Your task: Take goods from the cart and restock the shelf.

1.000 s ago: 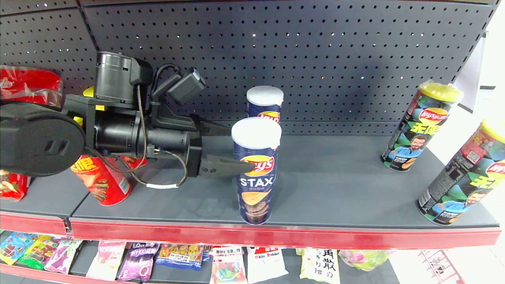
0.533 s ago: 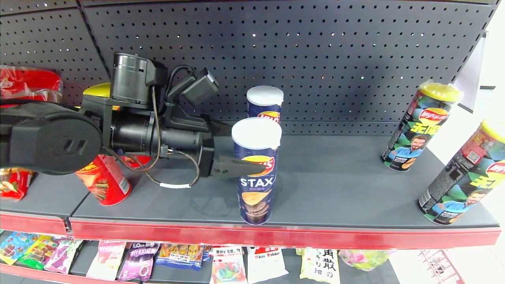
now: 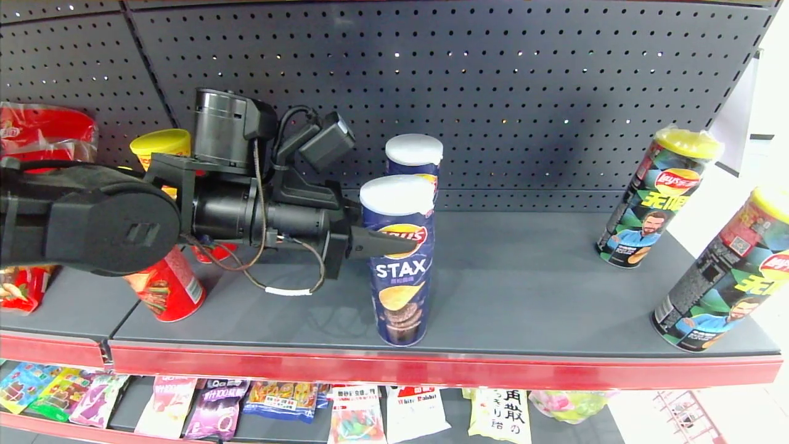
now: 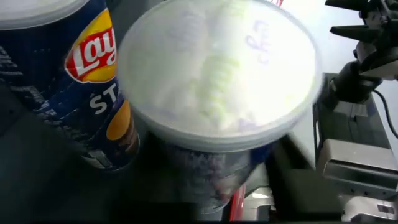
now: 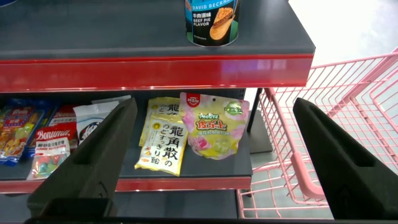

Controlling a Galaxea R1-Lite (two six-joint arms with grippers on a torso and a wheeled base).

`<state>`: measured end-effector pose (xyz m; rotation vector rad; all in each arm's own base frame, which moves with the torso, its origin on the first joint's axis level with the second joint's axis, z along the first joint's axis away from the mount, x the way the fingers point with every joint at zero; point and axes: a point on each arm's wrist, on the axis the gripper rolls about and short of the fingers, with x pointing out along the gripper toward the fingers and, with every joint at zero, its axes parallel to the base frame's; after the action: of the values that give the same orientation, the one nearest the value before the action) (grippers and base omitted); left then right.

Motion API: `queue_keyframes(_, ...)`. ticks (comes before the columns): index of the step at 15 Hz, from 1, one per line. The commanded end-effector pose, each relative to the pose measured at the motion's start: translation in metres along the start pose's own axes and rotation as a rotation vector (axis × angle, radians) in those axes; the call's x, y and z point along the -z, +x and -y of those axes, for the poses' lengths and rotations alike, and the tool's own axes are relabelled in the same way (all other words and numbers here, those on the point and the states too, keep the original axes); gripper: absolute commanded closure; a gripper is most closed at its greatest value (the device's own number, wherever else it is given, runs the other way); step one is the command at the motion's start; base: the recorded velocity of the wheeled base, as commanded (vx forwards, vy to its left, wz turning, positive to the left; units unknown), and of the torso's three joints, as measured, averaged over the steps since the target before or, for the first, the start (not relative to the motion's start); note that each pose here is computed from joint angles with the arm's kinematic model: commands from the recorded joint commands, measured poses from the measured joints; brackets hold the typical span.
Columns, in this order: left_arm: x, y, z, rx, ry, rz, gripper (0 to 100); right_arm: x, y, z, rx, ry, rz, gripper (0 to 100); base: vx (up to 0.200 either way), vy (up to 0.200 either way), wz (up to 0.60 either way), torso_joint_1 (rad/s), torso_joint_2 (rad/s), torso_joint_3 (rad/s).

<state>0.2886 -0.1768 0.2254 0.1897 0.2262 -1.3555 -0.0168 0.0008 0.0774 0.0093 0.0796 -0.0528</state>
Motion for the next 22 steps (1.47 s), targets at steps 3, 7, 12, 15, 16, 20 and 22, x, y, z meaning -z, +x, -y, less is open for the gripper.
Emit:
queue_keyframes(3,-0.001,0.001,0.0,0.007,0.005,0.004,100,0.0,0.0,0.0,0.0,0.0,-0.002,0,0.0,0.0,0.0,0.0,0.0,0.0)
queue_keyframes(7,-0.002,0.002,0.001,0.039,0.007,0.016,100,0.0,0.0,0.0,0.0,-0.001,-0.002,0,0.0,0.0,0.0,0.0,0.0,0.0)
queue_keyframes(12,-0.004,0.01,-0.004,0.072,0.078,0.029,100,0.0,0.0,0.0,0.0,0.0,-0.002,0,0.0,0.0,0.0,0.0,0.0,0.0)
queue_keyframes(15,-0.001,0.013,-0.004,0.102,0.09,0.033,100,0.0,0.0,0.0,0.0,-0.001,-0.002,0,0.0,0.0,0.0,0.0,0.0,0.0)
queue_keyframes(16,-0.001,0.014,-0.004,0.105,0.09,0.032,100,0.0,0.0,0.0,0.0,0.0,-0.003,0,0.0,0.0,0.0,0.0,0.0,0.0)
queue_keyframes(20,0.001,0.013,-0.004,0.101,0.1,0.026,100,0.0,0.0,0.0,0.0,0.0,-0.003,0,0.0,0.0,0.0,0.0,0.0,0.0)
queue_keyframes(22,0.001,0.013,-0.005,0.103,0.101,0.026,100,0.0,0.0,0.0,0.0,0.0,-0.002,0,0.0,0.0,0.0,0.0,0.0,0.0)
